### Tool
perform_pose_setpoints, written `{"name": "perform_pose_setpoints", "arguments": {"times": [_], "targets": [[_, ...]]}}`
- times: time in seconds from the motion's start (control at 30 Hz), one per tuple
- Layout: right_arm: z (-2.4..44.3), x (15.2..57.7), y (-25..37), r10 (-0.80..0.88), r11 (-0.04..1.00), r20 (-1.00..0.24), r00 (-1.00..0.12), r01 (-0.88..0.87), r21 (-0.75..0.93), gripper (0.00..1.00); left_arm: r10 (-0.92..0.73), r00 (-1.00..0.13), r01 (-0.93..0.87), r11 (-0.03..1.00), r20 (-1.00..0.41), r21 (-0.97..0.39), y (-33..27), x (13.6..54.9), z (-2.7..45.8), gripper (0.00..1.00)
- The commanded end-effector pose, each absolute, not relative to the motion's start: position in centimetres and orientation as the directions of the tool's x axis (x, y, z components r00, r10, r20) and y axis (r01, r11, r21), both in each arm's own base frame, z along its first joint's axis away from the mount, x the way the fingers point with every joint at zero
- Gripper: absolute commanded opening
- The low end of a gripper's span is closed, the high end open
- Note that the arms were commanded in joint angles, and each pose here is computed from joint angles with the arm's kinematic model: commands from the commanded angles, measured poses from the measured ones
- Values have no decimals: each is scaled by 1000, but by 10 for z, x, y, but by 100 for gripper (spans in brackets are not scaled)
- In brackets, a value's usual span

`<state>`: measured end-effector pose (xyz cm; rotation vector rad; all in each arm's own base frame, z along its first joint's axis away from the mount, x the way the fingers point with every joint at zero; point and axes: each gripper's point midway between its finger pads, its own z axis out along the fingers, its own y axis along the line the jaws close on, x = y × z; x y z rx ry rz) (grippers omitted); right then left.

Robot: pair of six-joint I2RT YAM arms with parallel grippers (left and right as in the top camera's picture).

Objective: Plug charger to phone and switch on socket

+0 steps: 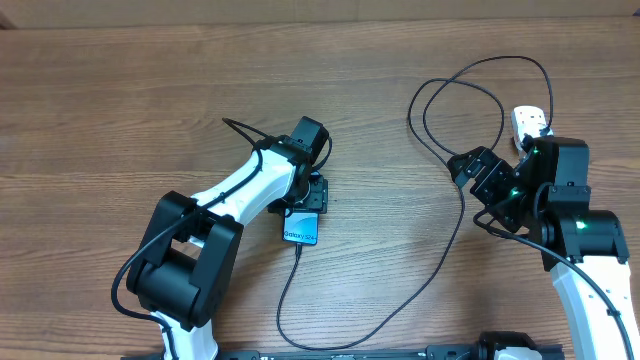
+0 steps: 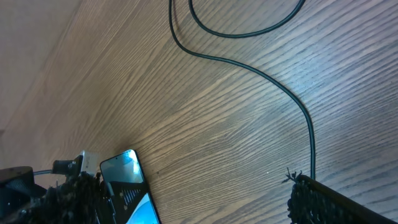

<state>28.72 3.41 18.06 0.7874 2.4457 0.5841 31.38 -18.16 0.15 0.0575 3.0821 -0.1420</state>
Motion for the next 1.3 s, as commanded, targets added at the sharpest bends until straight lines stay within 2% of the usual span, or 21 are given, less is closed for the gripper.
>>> {"name": "perform_pose_setpoints", "arguments": {"times": [0.0, 1.27], "targets": [[191, 291, 31, 622, 750, -361, -694, 396, 531, 100, 53, -998, 54, 997, -26, -59, -177, 306, -11, 71], [191, 291, 31, 622, 750, -361, -694, 396, 531, 100, 53, -998, 55, 996, -39, -65, -179, 309, -11, 80]]}}
